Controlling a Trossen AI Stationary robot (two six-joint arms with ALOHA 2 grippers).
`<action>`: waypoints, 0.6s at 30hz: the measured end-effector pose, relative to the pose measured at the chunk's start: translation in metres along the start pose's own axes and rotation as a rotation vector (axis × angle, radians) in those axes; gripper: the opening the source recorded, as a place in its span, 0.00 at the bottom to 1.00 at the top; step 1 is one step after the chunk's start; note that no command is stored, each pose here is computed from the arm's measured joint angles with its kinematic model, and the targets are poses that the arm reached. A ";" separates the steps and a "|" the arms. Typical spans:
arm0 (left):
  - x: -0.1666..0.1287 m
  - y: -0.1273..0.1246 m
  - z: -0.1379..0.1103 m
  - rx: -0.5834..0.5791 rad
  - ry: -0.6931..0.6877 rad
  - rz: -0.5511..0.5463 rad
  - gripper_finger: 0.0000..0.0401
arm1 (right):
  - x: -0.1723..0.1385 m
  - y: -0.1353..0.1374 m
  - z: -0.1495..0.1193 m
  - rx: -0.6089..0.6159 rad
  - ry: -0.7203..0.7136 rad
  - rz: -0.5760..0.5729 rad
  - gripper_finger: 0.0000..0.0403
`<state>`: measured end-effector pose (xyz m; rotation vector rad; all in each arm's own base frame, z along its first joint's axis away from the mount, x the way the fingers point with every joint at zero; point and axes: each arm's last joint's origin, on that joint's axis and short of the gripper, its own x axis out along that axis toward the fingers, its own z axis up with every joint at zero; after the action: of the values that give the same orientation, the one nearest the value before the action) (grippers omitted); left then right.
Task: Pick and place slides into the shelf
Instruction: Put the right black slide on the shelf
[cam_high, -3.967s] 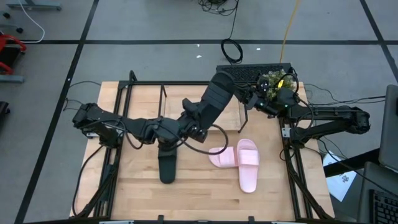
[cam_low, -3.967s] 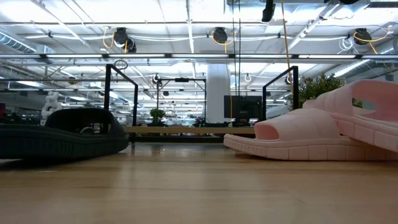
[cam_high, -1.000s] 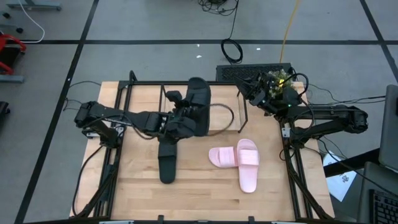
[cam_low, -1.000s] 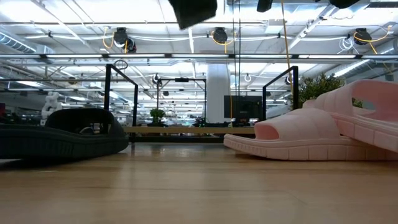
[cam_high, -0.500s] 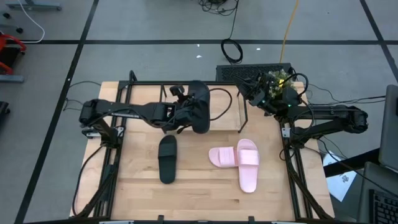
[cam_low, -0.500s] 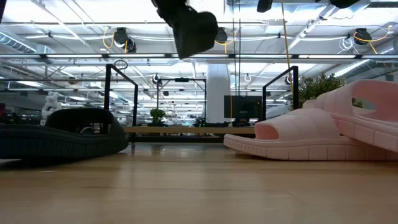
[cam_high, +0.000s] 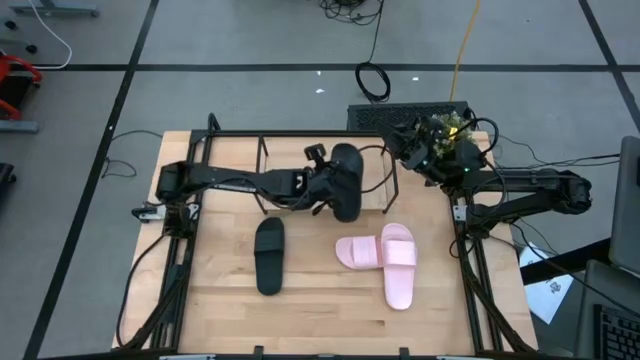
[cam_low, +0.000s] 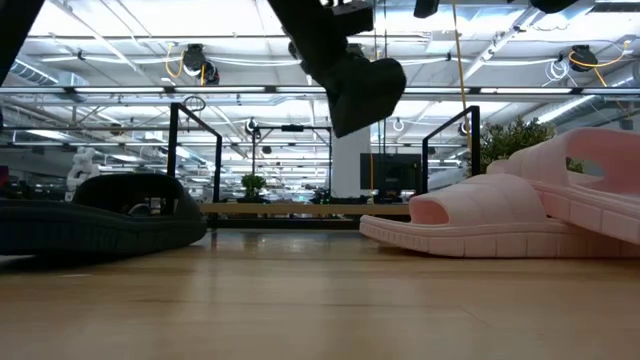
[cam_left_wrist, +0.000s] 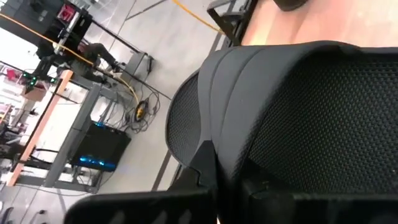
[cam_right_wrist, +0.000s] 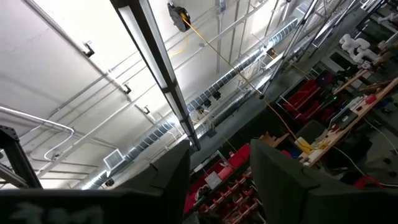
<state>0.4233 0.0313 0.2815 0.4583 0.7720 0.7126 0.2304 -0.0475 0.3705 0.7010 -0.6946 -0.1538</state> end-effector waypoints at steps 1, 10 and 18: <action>0.004 0.002 0.003 -0.012 -0.004 0.006 0.00 | 0.000 0.000 0.000 0.001 -0.002 0.002 0.39; 0.038 0.000 0.019 -0.089 0.000 0.033 0.00 | 0.000 0.001 0.002 0.001 -0.019 0.012 0.39; 0.056 -0.015 0.011 -0.082 0.036 0.017 0.00 | 0.000 0.002 0.003 -0.014 -0.041 0.001 0.39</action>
<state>0.4661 0.0607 0.2536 0.3789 0.7701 0.7674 0.2283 -0.0479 0.3731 0.6850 -0.7324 -0.1721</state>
